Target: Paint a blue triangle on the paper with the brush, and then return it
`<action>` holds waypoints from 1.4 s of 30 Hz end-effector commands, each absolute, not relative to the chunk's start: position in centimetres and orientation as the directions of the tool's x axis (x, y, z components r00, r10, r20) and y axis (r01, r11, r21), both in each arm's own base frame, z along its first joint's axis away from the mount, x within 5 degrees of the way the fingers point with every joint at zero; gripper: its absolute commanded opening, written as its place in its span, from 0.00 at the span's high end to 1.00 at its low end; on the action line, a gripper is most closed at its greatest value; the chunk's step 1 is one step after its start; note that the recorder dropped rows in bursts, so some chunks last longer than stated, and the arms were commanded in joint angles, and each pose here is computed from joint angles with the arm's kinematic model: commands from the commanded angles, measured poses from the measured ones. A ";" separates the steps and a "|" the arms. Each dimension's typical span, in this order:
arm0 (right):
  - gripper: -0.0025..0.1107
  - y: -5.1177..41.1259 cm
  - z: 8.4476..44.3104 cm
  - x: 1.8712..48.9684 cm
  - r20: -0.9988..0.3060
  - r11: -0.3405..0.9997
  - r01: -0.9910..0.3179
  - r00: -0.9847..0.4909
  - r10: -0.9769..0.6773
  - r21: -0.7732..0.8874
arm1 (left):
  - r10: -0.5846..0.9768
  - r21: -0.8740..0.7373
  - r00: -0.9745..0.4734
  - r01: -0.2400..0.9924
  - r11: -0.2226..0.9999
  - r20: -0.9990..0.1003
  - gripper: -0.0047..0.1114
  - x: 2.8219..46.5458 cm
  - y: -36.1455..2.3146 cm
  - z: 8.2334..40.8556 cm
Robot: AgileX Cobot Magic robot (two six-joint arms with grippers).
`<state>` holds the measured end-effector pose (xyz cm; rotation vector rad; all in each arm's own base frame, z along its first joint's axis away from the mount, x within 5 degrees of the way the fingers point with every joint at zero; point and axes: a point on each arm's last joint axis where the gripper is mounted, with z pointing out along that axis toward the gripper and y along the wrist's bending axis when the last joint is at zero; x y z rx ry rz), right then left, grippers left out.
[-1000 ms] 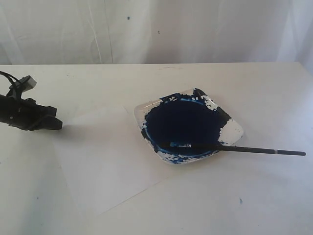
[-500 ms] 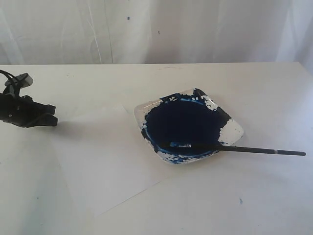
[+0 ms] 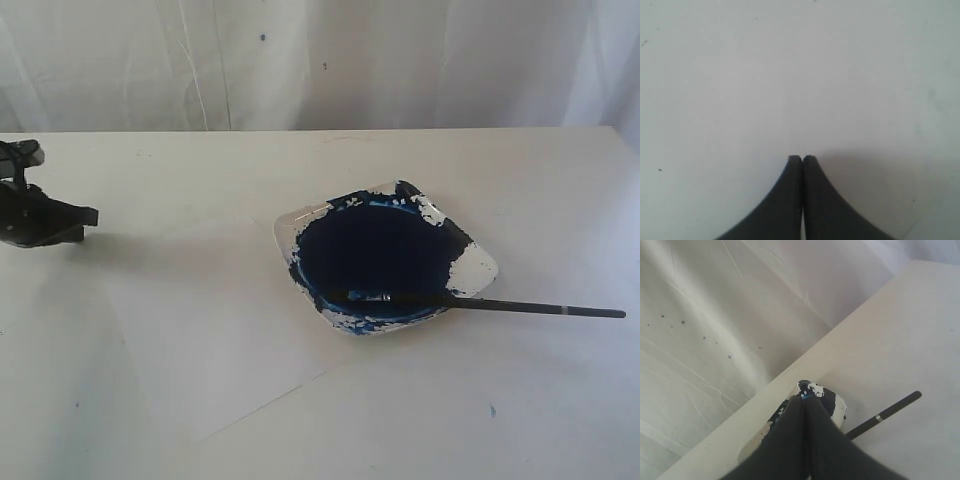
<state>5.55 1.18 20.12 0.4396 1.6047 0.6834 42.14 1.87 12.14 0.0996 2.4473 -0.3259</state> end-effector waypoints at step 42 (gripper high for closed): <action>0.98 5.2 15.3 18.5 -0.668 0.815 0.041 -0.550 0.501 0.578 | 0.054 -0.538 -0.840 0.394 0.745 -0.540 0.96 40.3 -1.8 13.8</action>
